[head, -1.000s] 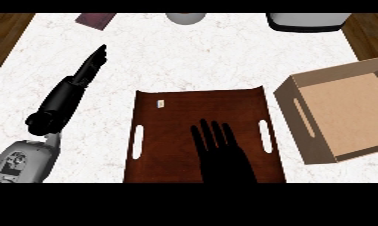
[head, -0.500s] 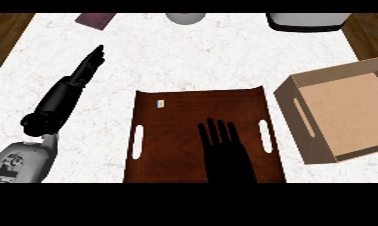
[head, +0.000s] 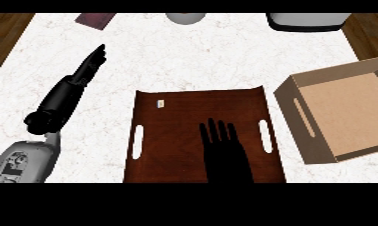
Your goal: Pick the squash from the tray and place it in the cardboard box
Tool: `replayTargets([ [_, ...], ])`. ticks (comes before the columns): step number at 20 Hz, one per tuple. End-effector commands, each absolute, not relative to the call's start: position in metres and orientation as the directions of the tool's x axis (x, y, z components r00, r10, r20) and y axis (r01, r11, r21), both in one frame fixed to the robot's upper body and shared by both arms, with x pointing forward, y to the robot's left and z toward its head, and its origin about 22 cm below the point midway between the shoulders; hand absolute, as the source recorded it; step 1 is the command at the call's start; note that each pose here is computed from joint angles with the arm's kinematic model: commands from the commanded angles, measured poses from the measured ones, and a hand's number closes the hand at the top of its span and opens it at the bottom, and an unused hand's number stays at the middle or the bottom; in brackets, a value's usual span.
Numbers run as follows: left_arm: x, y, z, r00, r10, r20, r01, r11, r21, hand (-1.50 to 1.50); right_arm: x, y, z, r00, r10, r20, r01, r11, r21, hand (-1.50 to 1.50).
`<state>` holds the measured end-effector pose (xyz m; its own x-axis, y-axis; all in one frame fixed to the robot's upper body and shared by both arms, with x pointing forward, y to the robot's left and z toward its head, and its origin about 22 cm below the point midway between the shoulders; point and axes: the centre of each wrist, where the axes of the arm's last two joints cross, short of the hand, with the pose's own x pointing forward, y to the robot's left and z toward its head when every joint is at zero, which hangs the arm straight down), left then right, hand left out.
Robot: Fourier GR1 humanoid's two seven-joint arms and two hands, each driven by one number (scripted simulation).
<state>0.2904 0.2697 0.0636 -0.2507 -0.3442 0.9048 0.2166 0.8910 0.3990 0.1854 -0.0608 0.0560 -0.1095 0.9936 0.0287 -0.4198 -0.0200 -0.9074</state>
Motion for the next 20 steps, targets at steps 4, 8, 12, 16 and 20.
replayTargets([
  [4, 0.286, 0.276, 0.053, -0.263, -0.341, 0.903, 0.212, 0.892, 0.398, 0.0, 0.197, -0.065, 0.056, -0.003, 0.998, -0.068, -0.418, -0.063, -0.906, -1.5],
  [8, 0.292, 0.257, 0.069, -0.263, -0.348, 0.9, 0.204, 0.892, 0.405, 0.0, 0.219, -0.083, 0.034, 0.005, 0.999, -0.043, -0.444, -0.036, -0.896, -1.5],
  [12, 0.27, 0.263, 0.053, -0.263, -0.357, 0.896, 0.202, 0.888, 0.413, 0.0, 0.203, -0.089, 0.025, -0.047, 0.999, -0.023, -0.467, -0.043, -0.883, -1.5],
  [16, 0.288, 0.246, 0.062, -0.258, -0.347, 0.901, 0.227, 0.885, 0.406, 0.0, 0.206, -0.083, 0.003, -0.172, 0.985, -0.028, -0.4, -0.095, -0.912, 1.5],
  [20, 0.288, 0.256, 0.07, -0.269, -0.339, 0.902, 0.218, 0.89, 0.4, 0.0, 0.209, -0.086, 0.002, -0.205, 0.978, -0.046, -0.301, -0.108, -0.948, 1.5],
])
